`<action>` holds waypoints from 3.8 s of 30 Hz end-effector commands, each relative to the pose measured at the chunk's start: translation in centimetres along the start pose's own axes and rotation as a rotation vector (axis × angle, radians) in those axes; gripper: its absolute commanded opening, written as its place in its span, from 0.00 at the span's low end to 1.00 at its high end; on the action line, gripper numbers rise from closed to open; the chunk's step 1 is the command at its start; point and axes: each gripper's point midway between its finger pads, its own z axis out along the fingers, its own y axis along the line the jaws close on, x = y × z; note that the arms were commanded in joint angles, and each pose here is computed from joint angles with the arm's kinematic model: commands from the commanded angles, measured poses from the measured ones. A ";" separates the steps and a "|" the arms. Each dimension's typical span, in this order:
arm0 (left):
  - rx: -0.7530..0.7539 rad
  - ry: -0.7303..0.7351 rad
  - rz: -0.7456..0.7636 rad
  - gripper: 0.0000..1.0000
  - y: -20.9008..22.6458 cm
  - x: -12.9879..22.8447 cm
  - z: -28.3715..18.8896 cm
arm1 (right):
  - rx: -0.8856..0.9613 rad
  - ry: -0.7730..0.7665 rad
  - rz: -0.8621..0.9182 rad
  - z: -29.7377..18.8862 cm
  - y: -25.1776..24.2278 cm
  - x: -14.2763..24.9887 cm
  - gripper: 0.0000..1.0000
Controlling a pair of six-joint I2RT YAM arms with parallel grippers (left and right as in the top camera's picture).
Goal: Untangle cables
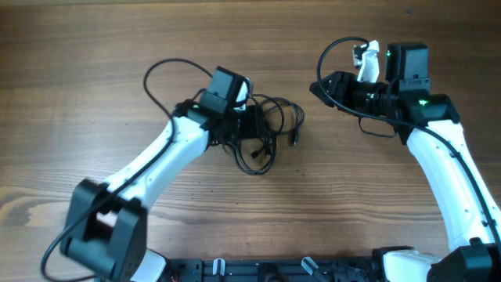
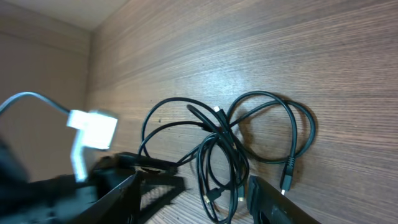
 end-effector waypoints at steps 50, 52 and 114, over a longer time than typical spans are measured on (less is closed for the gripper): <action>0.579 -0.069 -0.944 0.04 -7.3 -9.0 -11.3 | -0.320 0.021 -0.369 -0.4 6.4 0.6 0.61; 0.583 -0.058 -0.977 0.04 -7.3 -9.0 -11.4 | -0.329 0.035 -0.434 0.2 7.2 1.4 0.62; 0.119 -0.254 -0.029 0.82 2.9 -7.7 -9.8 | 0.027 0.090 -0.126 3.5 2.9 1.4 0.15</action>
